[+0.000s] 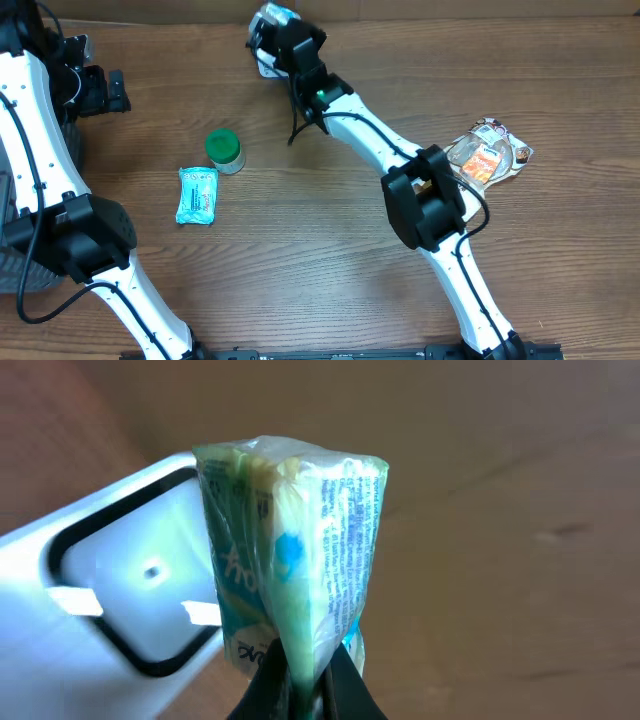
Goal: Scan the item barcode
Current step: 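Lift the tissue packet and hold it under the scanner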
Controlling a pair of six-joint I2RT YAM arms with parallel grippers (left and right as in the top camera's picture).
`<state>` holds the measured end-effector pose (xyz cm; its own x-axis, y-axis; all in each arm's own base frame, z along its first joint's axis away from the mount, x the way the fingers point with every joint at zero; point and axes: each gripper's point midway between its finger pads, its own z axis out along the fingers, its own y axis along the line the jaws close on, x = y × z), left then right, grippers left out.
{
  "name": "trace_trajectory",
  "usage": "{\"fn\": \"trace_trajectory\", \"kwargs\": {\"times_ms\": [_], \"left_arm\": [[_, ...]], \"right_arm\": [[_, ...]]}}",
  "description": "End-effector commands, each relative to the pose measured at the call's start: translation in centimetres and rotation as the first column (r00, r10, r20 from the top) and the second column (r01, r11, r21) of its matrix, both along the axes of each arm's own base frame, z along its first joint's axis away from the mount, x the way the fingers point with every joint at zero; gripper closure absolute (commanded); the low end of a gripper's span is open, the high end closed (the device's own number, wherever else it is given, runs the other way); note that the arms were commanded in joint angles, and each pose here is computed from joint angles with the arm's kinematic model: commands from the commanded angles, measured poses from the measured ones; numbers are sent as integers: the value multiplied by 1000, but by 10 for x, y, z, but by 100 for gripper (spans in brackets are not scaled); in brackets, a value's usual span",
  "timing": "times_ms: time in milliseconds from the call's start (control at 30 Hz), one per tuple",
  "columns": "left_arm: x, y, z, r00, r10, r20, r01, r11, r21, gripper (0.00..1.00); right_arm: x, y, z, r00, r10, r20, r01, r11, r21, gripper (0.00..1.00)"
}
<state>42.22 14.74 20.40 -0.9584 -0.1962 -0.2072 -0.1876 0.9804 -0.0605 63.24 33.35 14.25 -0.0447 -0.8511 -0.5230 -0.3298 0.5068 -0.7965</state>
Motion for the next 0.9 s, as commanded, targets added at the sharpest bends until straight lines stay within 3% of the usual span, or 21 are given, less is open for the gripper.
{"fn": "trace_trajectory", "kwargs": {"times_ms": [0,633,867], "left_arm": [[2,-4,12,999,-17,36,16,1000,11,0],[2,-4,12,999,-17,36,16,1000,11,0],[2,-4,12,999,-17,36,16,1000,11,0]], "right_arm": [[-3,9,-13,1000,26,-2,-26,999,-42,96],[-10,26,-7,998,63,25,-61,996,-62,96],[-18,18,46,1000,-16,1,16,982,186,96]]}}
